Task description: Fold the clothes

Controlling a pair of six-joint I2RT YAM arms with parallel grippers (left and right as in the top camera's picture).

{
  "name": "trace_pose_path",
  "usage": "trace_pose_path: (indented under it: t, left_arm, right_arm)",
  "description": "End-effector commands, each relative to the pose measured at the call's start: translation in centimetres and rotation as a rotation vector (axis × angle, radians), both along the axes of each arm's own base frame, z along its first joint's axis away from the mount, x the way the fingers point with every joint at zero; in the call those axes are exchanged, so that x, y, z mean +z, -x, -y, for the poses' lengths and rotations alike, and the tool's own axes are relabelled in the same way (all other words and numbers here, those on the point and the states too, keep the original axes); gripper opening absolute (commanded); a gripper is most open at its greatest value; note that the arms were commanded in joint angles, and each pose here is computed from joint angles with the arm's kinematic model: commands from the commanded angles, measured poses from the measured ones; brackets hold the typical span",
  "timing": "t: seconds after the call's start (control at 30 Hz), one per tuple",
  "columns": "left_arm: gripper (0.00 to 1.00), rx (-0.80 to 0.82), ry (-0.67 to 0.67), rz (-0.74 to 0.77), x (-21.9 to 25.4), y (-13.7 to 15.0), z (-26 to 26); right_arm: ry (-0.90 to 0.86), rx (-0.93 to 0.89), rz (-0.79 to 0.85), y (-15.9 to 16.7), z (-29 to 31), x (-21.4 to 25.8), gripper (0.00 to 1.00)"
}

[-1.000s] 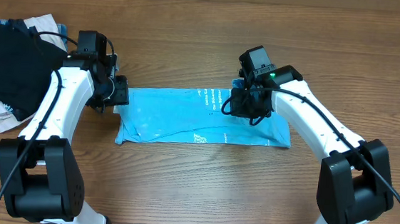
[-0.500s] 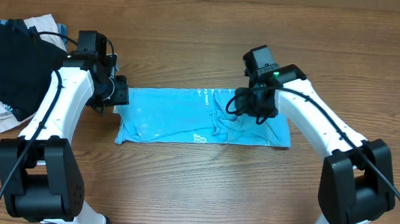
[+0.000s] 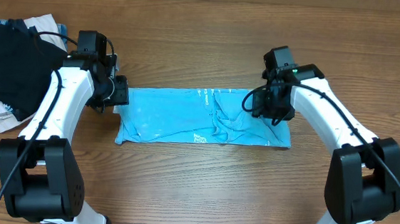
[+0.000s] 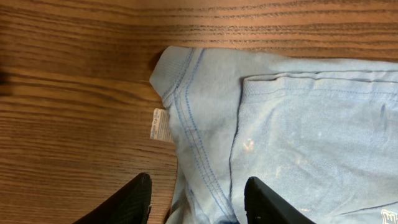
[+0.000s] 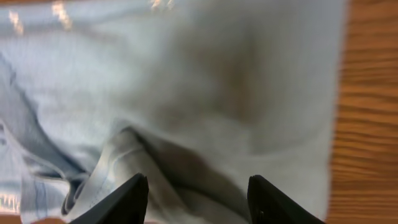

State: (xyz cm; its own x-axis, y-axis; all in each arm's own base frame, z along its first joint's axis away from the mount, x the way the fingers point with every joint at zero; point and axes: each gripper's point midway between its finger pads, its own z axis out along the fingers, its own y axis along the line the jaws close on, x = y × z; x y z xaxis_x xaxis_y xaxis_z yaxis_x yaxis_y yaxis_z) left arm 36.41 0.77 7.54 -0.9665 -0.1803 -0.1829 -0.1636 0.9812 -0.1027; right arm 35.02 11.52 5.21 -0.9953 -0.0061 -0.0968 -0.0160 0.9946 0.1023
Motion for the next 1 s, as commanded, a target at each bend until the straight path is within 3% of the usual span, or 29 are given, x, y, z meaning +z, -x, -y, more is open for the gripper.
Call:
trace_pose_path:
  t: [0.0, 0.1, 0.23, 0.33, 0.43, 0.5, 0.53, 0.8, 0.97]
  left_arm:
    - [0.52, 0.002, -0.005, 0.032, 1.1, -0.6, -0.3]
    - [0.52, 0.002, -0.004, 0.029, 1.1, -0.5, -0.3]
    - [0.52, 0.002, -0.004, 0.025, 1.1, -0.4, -0.3]
    - [0.52, 0.002, -0.004, 0.025, 1.1, -0.4, -0.3]
    - [0.52, 0.002, -0.004, 0.025, 1.1, -0.4, -0.3]
    - [0.52, 0.002, -0.004, 0.025, 1.1, -0.4, -0.3]
    - [0.52, 0.002, -0.004, 0.025, 1.1, -0.4, -0.3]
    - [0.52, 0.002, -0.005, 0.025, 1.1, -0.4, -0.3]
    - [0.52, 0.002, -0.005, 0.025, 1.1, -0.4, -0.3]
  right_arm:
    - [-0.064, 0.073, -0.023, 0.9, -1.3, -0.4, 0.56]
    - [-0.060, 0.073, -0.030, 1.2, -1.2, -0.7, 0.53]
    - [-0.094, 0.126, -0.055, 2.1, -1.7, -1.1, 0.26]
    - [-0.174, 0.197, -0.102, 3.7, -3.0, -1.2, 0.16]
    - [-0.243, 0.309, -0.164, 5.8, -4.1, -0.8, 0.19]
    - [-0.243, 0.332, -0.208, 7.0, -4.0, -0.7, 0.41]
    - [-0.239, 0.335, -0.225, 7.5, -3.8, -0.7, 0.46]
    - [-0.246, 0.340, -0.251, 8.1, -3.8, -0.6, 0.48]
    - [-0.465, 0.472, -0.268, 9.8, -6.6, 1.3, 0.49]
